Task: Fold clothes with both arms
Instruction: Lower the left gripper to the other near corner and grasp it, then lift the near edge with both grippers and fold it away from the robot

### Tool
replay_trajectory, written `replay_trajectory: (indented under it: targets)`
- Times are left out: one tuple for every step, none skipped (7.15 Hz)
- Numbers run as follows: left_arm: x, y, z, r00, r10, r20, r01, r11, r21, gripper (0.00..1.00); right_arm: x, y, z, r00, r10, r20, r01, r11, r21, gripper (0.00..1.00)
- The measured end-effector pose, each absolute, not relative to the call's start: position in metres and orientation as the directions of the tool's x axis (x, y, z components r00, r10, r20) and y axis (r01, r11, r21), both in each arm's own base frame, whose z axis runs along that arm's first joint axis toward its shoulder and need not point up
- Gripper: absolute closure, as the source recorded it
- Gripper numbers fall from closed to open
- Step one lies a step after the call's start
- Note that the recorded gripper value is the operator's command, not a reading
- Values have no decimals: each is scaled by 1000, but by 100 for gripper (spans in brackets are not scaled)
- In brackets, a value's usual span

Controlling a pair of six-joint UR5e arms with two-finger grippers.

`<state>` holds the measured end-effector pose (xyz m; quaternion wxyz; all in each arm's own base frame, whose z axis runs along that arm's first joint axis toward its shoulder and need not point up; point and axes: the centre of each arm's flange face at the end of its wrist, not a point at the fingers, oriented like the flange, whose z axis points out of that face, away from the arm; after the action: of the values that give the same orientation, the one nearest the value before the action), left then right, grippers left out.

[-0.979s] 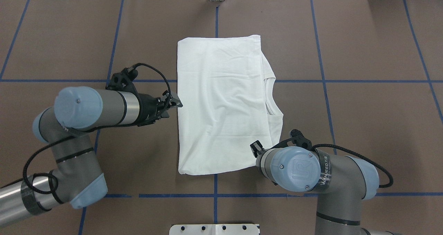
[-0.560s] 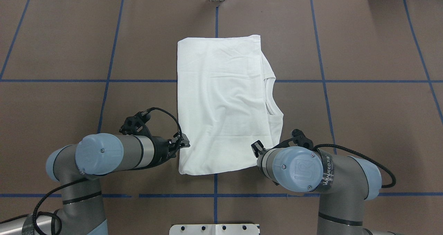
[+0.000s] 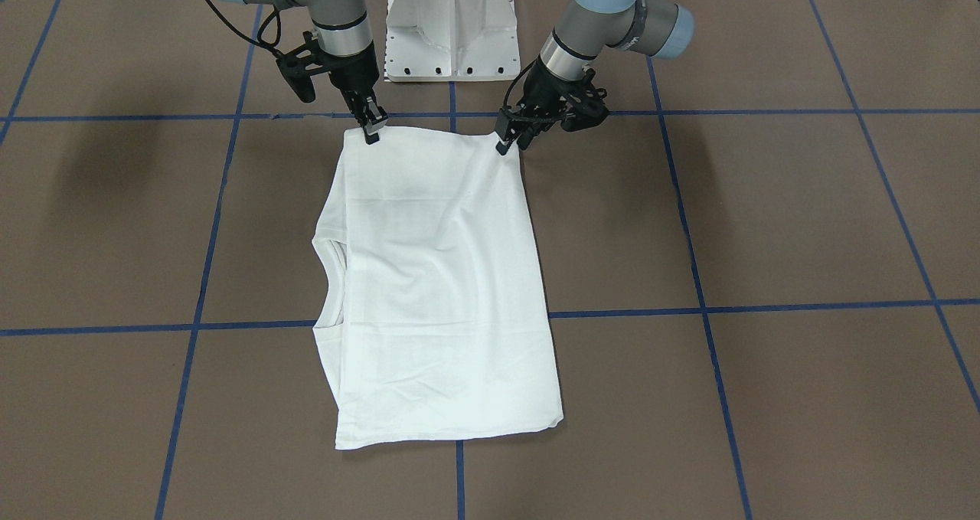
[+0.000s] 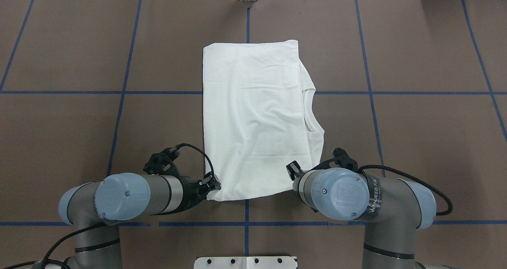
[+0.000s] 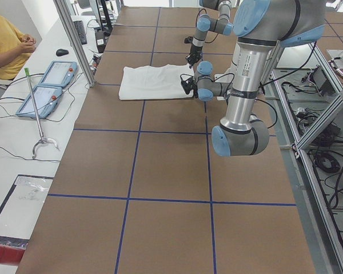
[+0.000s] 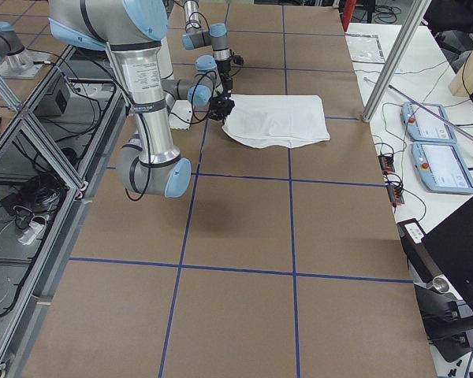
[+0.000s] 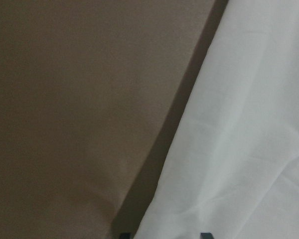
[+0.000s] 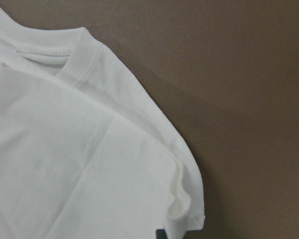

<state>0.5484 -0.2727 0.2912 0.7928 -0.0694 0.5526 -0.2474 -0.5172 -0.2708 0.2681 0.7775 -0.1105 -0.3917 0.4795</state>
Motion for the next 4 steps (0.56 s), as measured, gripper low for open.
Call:
replay_trajectory:
  targets:
    - [550, -270, 292, 275, -469, -839, 314, 869, -383, 51, -517, -271, 267, 233, 832, 504, -658, 516, -548, 100]
    - [551, -268, 293, 282, -470, -836, 314, 869, -383, 74, -517, -271, 266, 231, 832, 505, -657, 516, -550, 100]
    - [552, -268, 294, 286, -471, -834, 314, 869, -383, 100, -517, -271, 265, 231, 831, 506, -656, 517, -550, 100]
    - [552, -267, 293, 288, -471, -834, 314, 869, -382, 100, -516, -271, 264, 230, 831, 507, -655, 517, -552, 100]
